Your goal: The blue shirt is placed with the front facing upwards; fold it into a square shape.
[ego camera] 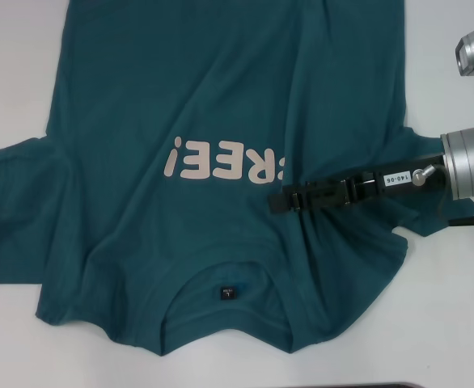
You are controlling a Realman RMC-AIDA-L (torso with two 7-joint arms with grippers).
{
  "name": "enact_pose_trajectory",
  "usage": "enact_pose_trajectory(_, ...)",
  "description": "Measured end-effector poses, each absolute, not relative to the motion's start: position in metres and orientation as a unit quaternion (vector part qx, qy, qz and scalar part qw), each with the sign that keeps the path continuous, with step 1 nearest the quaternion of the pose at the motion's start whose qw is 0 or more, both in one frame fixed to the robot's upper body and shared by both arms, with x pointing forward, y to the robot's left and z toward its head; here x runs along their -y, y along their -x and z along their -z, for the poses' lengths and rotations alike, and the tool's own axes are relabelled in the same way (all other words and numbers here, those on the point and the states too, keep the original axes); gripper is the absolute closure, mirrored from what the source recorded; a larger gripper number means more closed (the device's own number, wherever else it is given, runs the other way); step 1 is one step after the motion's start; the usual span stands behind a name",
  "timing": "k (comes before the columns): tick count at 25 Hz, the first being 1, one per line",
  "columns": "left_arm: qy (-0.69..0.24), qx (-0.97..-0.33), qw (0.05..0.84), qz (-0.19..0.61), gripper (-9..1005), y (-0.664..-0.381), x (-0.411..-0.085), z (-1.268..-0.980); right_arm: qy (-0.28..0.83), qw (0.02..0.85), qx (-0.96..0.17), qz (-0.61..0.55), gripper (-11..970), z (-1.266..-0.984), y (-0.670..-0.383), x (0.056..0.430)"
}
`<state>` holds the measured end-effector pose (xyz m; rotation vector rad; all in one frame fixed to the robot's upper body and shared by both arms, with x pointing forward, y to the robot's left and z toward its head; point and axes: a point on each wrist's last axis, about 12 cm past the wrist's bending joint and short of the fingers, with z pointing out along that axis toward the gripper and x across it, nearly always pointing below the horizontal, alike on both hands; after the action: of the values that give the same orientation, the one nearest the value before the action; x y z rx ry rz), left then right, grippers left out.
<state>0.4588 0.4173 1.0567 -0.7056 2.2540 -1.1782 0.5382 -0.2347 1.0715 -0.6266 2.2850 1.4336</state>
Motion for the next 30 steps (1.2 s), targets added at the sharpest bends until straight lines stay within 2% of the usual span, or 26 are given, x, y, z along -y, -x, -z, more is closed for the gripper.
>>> enact_pose_trajectory(13,0.262,-0.838,0.237,0.417,169,-0.453,-0.420,-1.051,0.223,0.186,-0.811,-0.507,211,-1.072,-0.539,0.236)
enact_pose_trajectory(30,0.238,-0.851,0.220,0.413,169,-0.468,-0.403,-1.048,0.219,0.186,-0.813,-0.506,211,-1.071,-0.537,0.238)
